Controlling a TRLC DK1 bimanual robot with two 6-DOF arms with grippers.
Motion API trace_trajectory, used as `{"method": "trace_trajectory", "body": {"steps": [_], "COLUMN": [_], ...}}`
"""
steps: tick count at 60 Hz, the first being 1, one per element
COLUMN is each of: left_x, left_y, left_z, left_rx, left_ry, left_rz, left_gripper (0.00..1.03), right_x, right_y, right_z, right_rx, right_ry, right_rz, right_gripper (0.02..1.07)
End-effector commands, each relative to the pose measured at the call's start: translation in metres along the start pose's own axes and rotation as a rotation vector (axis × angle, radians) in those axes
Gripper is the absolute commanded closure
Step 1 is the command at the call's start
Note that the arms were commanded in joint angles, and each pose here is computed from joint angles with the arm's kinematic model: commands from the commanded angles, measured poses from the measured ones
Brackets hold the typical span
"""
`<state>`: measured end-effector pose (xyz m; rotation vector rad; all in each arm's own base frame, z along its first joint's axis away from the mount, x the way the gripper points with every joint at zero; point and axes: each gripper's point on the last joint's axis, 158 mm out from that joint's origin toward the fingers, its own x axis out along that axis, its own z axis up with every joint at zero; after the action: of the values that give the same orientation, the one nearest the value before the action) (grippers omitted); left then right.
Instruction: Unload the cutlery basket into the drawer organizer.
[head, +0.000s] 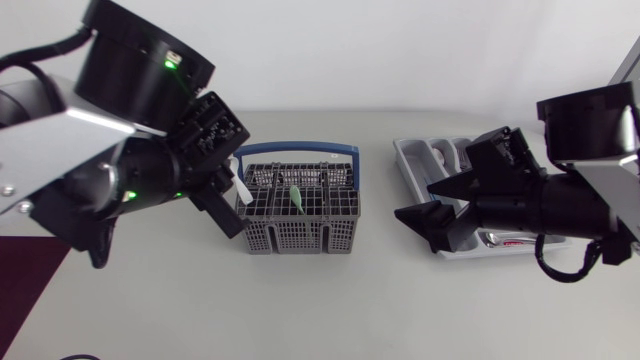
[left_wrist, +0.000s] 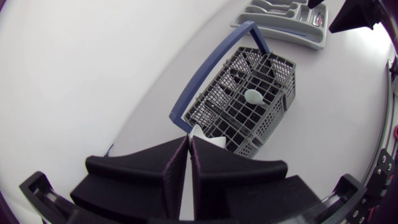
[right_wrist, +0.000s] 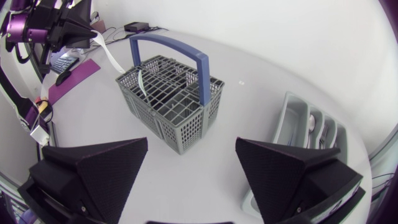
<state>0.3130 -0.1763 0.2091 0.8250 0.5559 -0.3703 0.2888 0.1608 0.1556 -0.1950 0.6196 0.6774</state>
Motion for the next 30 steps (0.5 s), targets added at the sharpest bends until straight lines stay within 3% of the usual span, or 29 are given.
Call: {"method": "trace_trajectory", "body": {"steps": [1,7,12,30], "left_x": [-0.034,-0.054,-0.061,-0.035], "left_y": [0.026,0.028,0.021,-0.030], "left_z": [0.026,0.043,0.056,0.086], "left_rx": [-0.094,-0.157,-0.223,-0.345], "left_ry": [-0.101,-0.167,-0.201,-0.179], "left_rz": [0.038,-0.015,-0.132,-0.493], "left_gripper": [0.90,0.90,0.90,0.90], "right_x": [-0.007,-0.014,-0.023,-0.038], "right_y": [0.005,0.012,0.024,0.058], "right_z": [-0.003,0.003,0.008,0.018], "right_rx": [-0.050,-0.095,-0.147,-0.348], "right_ry": [-0.022,-0.063,-0.104,-0.195], "right_rz": [-0.007,-0.003,0.014,-0.031], "right_gripper": [0.06,0.06,0.06,0.07]}}
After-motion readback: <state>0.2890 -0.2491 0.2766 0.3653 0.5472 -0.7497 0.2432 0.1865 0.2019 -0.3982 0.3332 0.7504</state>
